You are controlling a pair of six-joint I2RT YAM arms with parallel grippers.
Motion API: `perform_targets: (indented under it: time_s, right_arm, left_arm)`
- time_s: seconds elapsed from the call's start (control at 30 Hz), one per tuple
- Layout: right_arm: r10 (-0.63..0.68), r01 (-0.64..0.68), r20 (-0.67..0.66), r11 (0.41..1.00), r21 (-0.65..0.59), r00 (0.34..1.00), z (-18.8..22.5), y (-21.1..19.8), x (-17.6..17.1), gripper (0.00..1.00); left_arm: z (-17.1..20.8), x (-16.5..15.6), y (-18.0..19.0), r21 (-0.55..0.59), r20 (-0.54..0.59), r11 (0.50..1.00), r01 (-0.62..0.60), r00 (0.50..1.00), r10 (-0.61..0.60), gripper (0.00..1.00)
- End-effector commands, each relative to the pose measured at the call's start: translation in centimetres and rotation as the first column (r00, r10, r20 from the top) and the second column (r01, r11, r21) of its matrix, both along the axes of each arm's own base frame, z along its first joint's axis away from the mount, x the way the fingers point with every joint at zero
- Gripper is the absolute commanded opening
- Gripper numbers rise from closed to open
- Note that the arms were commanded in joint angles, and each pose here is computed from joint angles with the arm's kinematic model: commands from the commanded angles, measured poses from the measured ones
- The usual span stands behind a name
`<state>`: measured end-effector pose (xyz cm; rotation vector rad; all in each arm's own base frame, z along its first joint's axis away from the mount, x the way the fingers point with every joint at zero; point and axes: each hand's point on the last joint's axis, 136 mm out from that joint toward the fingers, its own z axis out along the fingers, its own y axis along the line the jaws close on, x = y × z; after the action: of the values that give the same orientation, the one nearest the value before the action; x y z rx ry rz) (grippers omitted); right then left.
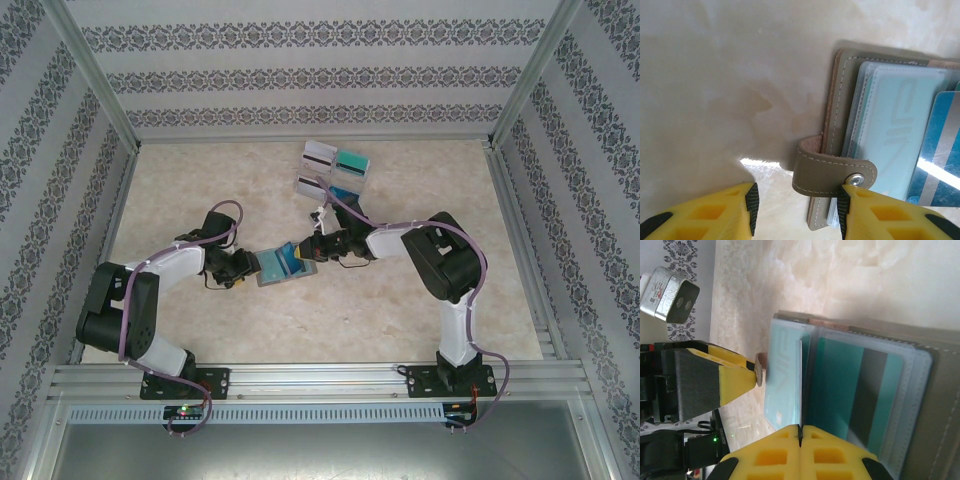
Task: Put the credit cards into the card holder
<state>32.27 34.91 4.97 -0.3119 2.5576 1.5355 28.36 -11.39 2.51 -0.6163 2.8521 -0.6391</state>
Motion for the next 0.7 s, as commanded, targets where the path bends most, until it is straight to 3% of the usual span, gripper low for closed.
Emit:
perform_targets:
  time_s: [0.0, 0.67]
  right_arm:
    - [-0.032, 0.031, 0.034, 0.999, 0.009, 0.999, 0.2, 0.0, 1.1, 0.00]
    - [-0.024, 0.024, -0.023, 0.999, 0.036, 0.999, 0.1, 0.9, -0.1, 0.00]
  left_arm:
    - [0.1, 0.3, -0.2, -0.021, 0.007, 1.000, -0.009, 1.000, 0.009, 0.47]
    - [-0.6, 0.3, -0.6, -0.042, -0.002, 0.999, -0.006, 1.000, 0.006, 0.46]
